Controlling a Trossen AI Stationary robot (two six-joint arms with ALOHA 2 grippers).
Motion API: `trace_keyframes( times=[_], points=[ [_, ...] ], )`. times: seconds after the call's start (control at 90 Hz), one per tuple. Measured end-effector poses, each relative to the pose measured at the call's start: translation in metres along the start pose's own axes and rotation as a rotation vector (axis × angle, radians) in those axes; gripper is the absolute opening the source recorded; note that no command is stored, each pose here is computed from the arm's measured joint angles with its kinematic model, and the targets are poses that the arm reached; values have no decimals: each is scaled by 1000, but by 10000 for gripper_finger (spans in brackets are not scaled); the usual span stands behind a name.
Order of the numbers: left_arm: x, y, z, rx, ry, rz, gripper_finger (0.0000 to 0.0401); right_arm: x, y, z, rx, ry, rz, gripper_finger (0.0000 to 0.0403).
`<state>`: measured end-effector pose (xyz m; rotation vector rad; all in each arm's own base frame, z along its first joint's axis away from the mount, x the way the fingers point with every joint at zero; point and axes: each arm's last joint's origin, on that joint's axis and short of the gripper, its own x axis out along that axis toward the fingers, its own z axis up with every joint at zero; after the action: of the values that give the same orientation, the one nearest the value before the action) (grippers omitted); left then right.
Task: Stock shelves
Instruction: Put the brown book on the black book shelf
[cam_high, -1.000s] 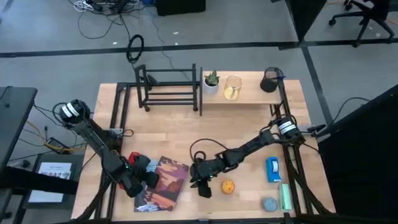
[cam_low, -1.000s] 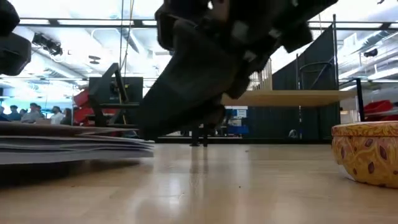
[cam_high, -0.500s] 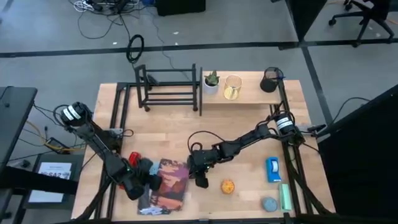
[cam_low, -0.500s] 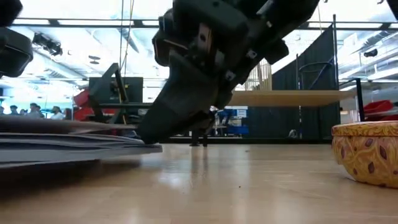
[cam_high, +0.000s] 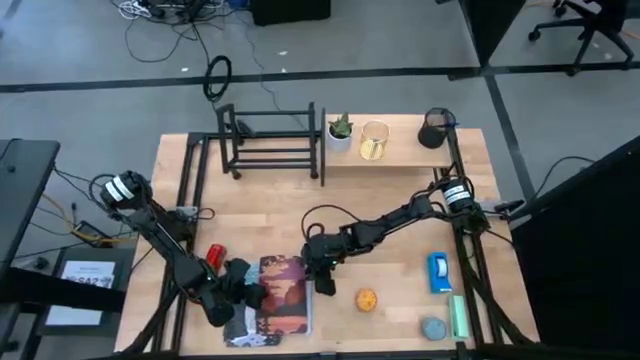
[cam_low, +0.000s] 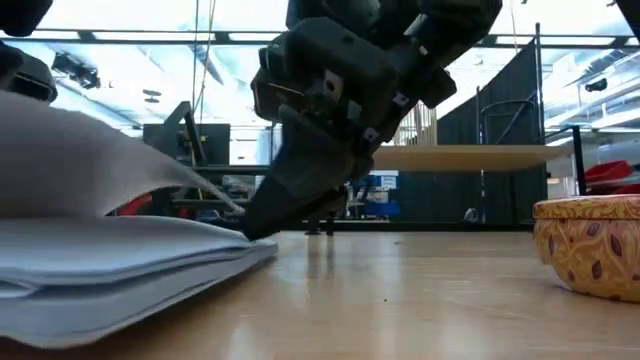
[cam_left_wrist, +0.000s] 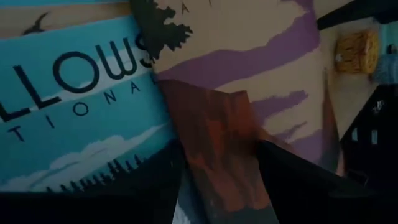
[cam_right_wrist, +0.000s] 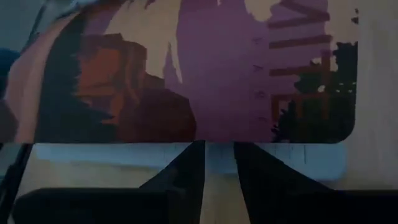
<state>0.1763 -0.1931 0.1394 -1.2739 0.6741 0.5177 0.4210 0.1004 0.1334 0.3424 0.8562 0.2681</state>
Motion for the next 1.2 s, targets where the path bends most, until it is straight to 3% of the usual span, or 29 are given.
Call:
trace_keyframes(
  times=[0.3,0.533,0.778,1.011,1.2],
  points=[
    [0,2,2,-7,-26,14,188,-36,17,0,44,119,-46,57],
    [2,-1,4,-25,-27,9,188,-5,20,-23,27,173,-102,56],
    [10,-7,14,-53,-53,-6,188,10,12,-20,52,104,-57,54],
    [16,-27,19,-28,-40,-148,187,10,8,-18,49,94,-48,54],
    [16,-27,20,-3,-42,-148,130,9,7,-18,41,102,-56,54]
  ],
)
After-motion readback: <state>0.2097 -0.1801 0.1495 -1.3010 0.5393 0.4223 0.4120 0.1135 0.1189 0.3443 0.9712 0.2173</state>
